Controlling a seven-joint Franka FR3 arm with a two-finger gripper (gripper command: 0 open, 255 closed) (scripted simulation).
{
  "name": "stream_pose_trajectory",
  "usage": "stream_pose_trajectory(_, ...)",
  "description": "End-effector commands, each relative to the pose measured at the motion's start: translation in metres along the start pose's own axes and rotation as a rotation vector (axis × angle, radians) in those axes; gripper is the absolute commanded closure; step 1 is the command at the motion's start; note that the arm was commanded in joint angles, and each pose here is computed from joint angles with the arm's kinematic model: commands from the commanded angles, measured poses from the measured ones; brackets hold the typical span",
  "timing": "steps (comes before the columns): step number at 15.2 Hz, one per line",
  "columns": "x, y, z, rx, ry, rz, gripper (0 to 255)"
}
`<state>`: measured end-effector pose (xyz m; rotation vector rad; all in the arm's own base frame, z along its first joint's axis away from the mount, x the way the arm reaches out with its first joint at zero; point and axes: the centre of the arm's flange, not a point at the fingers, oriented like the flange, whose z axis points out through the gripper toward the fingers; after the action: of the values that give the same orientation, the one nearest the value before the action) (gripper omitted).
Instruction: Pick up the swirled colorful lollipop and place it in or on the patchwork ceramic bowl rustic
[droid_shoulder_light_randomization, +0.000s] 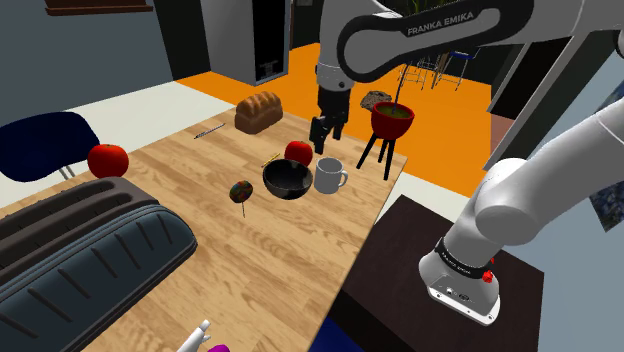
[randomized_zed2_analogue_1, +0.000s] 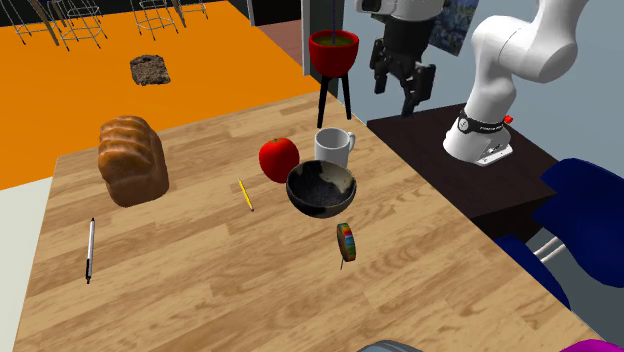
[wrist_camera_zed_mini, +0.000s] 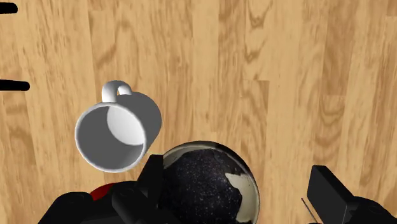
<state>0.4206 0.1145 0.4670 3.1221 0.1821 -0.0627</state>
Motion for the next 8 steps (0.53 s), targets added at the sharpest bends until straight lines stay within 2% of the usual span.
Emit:
stream_pose_trajectory(1,0.019,-0.019,0.012,0.002,0.004,-0.007,0)
stream_pose_trajectory(8,0.081,-0.072,0.051,0.004,0.017,-0.031,0)
